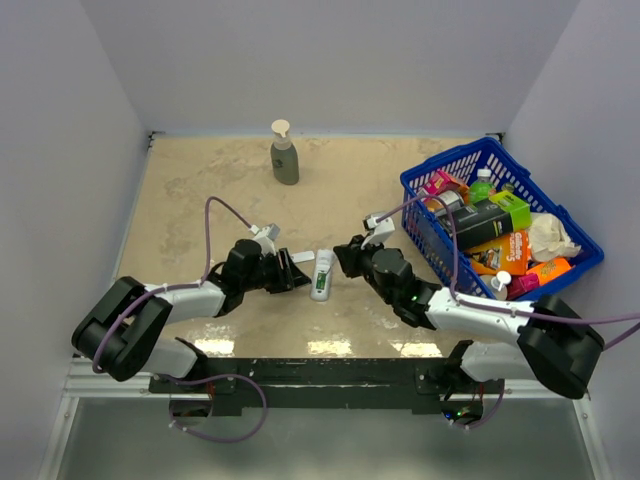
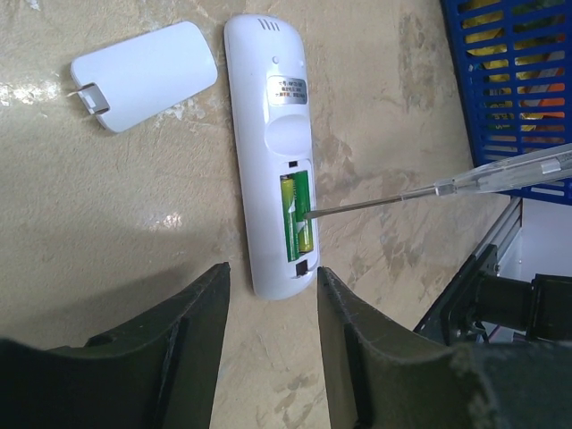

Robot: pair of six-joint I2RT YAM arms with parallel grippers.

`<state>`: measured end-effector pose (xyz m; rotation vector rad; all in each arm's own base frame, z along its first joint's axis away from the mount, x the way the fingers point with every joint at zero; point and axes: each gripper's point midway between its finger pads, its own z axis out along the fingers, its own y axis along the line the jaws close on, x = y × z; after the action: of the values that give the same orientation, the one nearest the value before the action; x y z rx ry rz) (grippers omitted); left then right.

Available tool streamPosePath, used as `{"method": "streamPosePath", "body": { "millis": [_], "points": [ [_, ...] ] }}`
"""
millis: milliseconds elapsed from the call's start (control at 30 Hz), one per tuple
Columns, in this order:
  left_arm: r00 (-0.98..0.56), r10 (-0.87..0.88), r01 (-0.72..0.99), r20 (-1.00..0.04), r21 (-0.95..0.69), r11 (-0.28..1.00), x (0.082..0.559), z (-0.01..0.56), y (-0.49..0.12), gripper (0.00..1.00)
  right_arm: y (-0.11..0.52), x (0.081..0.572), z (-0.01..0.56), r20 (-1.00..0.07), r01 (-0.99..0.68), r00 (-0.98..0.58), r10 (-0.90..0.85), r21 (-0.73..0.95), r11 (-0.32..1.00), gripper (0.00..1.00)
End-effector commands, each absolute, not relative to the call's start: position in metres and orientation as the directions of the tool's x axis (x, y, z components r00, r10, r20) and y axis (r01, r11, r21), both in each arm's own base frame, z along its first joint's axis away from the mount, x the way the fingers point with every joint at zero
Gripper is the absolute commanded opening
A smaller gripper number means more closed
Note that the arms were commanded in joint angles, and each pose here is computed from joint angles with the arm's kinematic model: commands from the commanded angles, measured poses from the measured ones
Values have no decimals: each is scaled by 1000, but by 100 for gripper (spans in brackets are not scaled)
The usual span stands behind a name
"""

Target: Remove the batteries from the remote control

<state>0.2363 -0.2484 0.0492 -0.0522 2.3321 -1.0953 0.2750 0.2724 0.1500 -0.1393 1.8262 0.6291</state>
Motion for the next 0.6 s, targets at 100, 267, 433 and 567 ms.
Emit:
{"method": "streamPosePath", "body": {
  "millis": [100,267,433,567],
  "points": [
    [-825,-293,220,-483,-752,621,247,70,-259,48,278,280,156,-920,-401,-323,222,346,848,0],
    [-827,-294,214,-479,-752,623,247,70,-258,47,280,276,151,-937,-409,-301,177,294,864,0],
    [-830,-280,211,-482,-737,642,247,68,-257,47,292,261,150,-964,-427,-256,78,185,885,0],
    [-824,-288,208,-488,-733,648,247,71,-254,47,308,249,148,-975,-448,-220,-15,87,890,0]
  ]
}}
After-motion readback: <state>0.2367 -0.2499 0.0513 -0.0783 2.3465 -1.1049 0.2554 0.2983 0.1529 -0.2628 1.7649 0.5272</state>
